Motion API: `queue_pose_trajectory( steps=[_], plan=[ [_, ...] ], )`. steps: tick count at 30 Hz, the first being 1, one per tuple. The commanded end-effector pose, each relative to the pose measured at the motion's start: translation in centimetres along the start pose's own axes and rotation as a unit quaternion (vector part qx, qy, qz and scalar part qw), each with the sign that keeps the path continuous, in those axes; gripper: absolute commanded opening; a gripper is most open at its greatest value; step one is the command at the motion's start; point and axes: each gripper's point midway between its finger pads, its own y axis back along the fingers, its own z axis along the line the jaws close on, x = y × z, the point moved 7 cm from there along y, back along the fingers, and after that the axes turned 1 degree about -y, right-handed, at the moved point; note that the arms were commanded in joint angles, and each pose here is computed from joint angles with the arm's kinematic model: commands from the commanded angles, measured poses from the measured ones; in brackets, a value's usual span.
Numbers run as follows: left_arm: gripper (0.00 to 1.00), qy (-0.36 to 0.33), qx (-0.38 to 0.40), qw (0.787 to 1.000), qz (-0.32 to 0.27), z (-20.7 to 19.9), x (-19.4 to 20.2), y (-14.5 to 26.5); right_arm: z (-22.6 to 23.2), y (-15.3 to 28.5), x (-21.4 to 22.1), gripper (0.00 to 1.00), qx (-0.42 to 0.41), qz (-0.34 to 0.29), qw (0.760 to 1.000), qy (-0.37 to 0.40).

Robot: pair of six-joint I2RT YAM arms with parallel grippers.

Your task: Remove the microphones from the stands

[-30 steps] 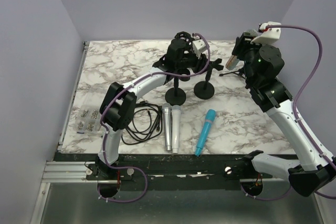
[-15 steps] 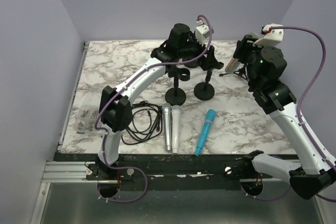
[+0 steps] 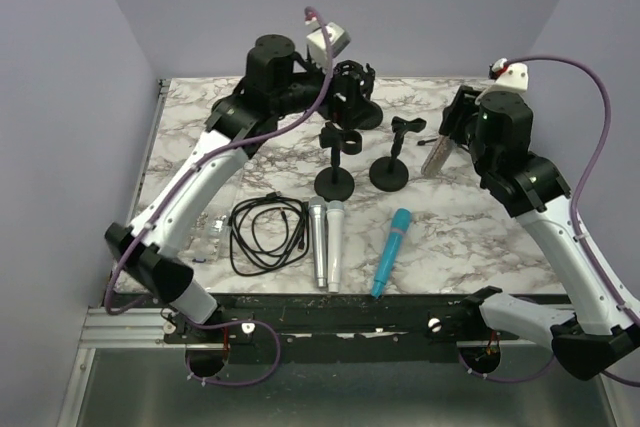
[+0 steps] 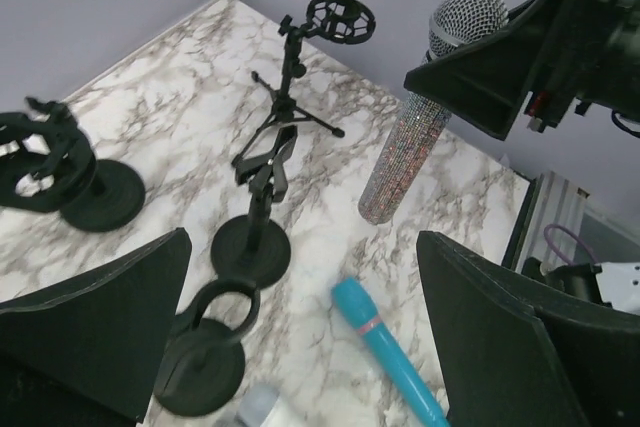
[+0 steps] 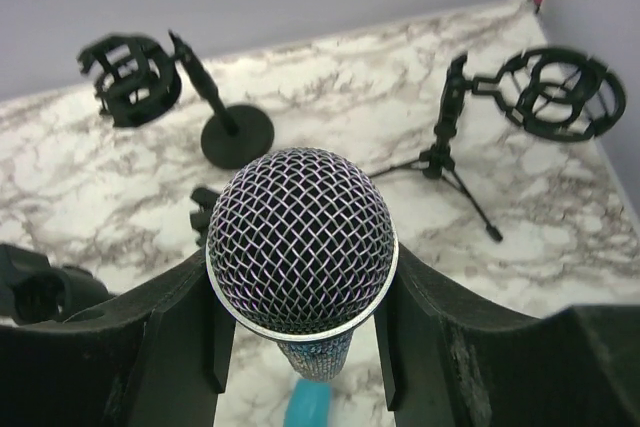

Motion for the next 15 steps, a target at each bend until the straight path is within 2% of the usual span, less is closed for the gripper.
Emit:
queue_pose_trajectory(
  steps=[1,10,15],
  plan=[
    [0.99,-0.001,-0.058,0.998,-0.012,-0.3,1.6,4.7,-0.8,1.5,4.2,0.01,-0.010,0.090,0.996,-0.001],
    [0.99,-0.057,-0.160,0.985,-0.018,0.9,6.5,10.2,-2.1,1.7,13.2,0.01,0.047,0.266,0.963,0.005],
    [0.98,-0.080,-0.186,0.979,-0.032,0.4,6.9,11.5,-2.6,1.4,16.8,0.01,0.096,0.325,0.941,-0.007]
  ],
)
